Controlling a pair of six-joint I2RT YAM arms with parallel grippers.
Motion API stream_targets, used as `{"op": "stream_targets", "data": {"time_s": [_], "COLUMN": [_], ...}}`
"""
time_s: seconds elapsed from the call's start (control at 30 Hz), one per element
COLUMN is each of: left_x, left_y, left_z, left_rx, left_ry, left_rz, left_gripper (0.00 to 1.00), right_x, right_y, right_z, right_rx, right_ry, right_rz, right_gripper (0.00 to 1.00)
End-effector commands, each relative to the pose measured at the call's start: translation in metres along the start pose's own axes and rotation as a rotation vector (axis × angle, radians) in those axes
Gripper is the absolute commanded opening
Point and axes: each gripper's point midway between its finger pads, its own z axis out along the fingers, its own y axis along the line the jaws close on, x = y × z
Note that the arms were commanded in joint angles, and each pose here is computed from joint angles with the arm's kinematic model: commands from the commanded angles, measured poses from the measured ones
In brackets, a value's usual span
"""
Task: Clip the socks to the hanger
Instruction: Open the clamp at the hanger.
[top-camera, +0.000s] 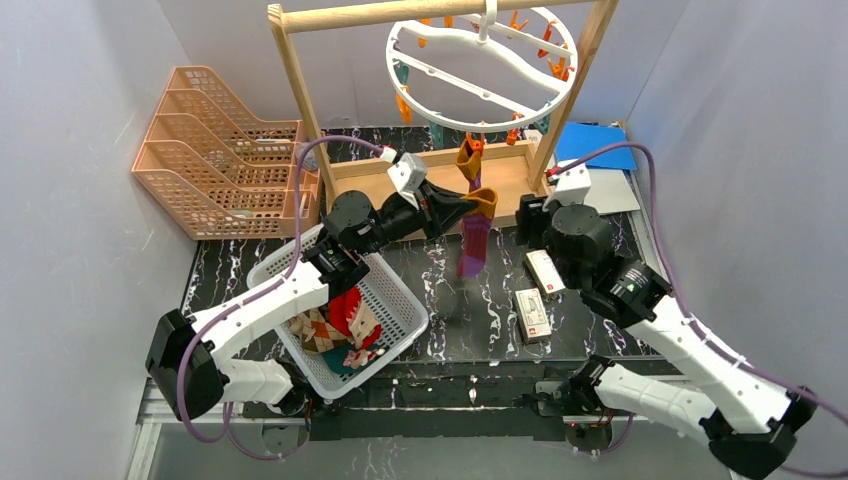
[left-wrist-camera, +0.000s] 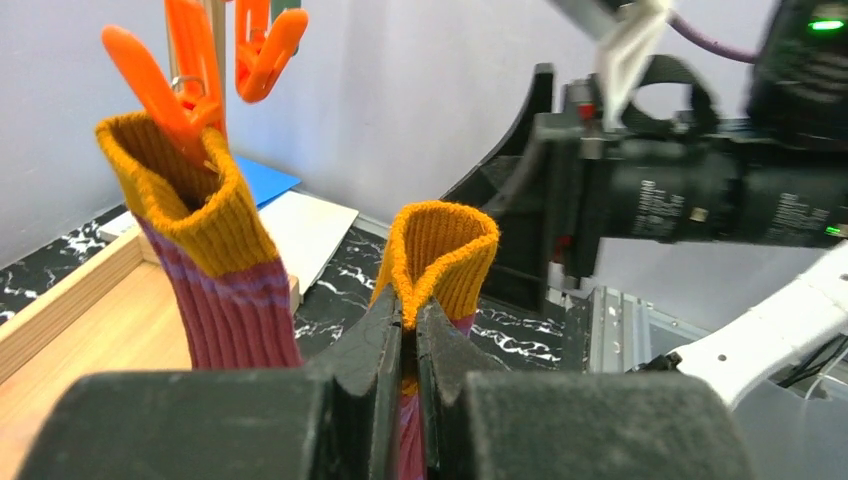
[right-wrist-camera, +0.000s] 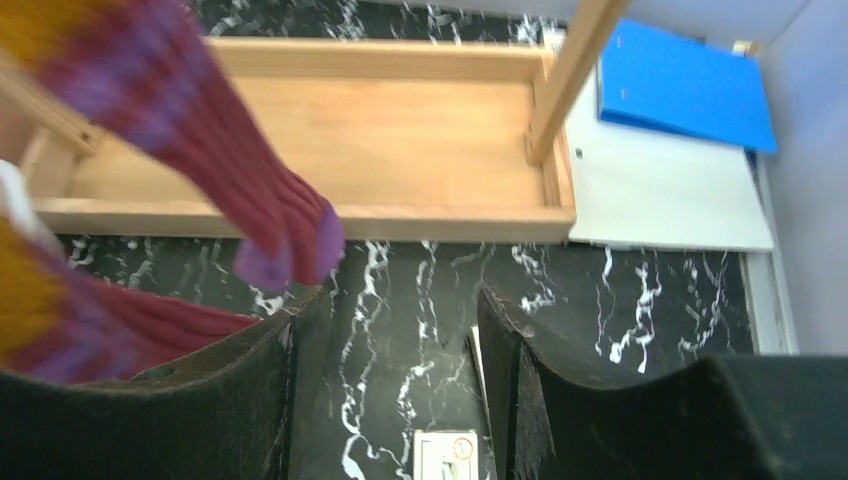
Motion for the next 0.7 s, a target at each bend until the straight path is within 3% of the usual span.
{"op": "stream_targets", "data": {"time_s": [0.0,0.2,0.43,0.57,0.67], "left_x": [-0.007,0.002,-0.002,-0.004,-0.005], "left_y": [0.007,0.018,0.021,0.021,0.025], "left_z": [-0.004,0.015,0.035,0.038,0.041], "left_rx": [-0.040,-0.049,-0.035,-0.049,-0.062], "left_ry": [-0.046,-0.018,-0.039,-0.076,-0.086], "left_rz": [0.080,0.115,0.092,-0.001,-0.007], "left_gripper": [0.00,0.00,0.00,0.00,0.00], "right_x": [0.019,0.036,0.021,-0.001,-0.029], "right_y": [-0.017,-0.057,-0.049,-0.057,-0.083], "right_z": [0.024,0.054,0.082,0.092,0.092], "right_rx": [-0.062,0.001,-0.101,-0.097,-0.011], "right_ry": [0.032,0.062,0.069,-0.034,-0.227], "right_rz": [0.146,0.423,0.570,0.585,0.549], "right_gripper": [0.64,0.64,0.67,0.68,0.69]}}
